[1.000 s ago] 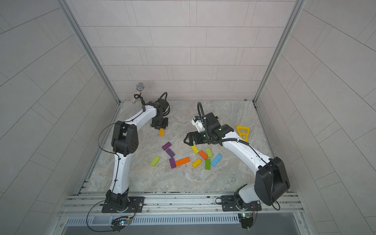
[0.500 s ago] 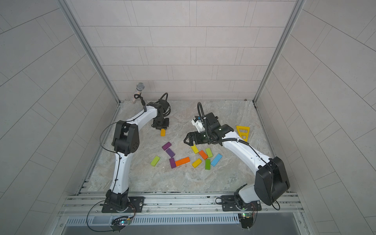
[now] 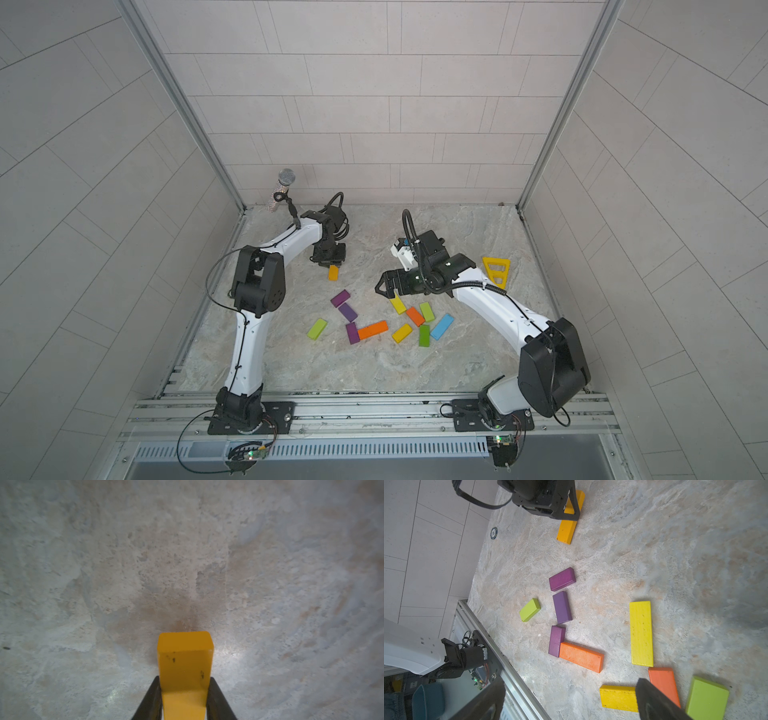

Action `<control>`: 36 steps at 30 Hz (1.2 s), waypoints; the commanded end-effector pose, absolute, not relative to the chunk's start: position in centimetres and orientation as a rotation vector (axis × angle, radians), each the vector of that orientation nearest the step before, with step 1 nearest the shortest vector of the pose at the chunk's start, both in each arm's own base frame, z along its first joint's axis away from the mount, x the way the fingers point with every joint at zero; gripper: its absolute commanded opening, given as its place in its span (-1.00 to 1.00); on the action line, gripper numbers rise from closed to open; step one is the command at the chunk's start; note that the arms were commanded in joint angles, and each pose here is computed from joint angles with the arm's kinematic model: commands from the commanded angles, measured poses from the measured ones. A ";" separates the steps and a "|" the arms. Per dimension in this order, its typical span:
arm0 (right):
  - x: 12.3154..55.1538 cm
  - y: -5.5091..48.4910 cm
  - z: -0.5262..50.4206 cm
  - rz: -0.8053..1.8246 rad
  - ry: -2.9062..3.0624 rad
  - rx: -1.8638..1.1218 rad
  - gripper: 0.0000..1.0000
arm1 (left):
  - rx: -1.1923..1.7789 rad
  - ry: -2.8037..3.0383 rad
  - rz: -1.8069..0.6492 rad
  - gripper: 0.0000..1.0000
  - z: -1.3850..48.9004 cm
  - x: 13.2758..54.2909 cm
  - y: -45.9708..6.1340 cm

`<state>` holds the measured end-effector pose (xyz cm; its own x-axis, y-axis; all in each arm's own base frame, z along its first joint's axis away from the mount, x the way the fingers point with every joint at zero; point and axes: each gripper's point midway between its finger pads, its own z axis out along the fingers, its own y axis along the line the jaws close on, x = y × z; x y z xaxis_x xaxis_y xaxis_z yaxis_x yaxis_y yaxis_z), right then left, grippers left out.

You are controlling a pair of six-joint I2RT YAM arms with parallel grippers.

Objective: Assemble the letter t with building blocks
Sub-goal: Place the building block at the center of the board.

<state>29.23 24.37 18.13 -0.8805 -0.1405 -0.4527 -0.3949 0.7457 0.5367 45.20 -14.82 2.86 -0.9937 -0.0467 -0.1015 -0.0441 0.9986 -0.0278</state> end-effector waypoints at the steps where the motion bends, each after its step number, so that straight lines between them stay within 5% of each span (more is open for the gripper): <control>1: 29.0 24.2 17.7 0.910 2.586 -0.403 1.00 | -0.053 3.079 -0.015 -0.90 1.5 44.5 -14.3; 9: 28.9 24.2 17.6 0.914 2.590 -0.403 0.99 | -0.051 3.095 -0.006 -0.87 0.8 44.1 -14.1; 36: 28.9 24.4 17.5 0.929 2.593 -0.408 0.99 | -0.039 3.073 -0.038 -0.09 1.7 44.4 -14.3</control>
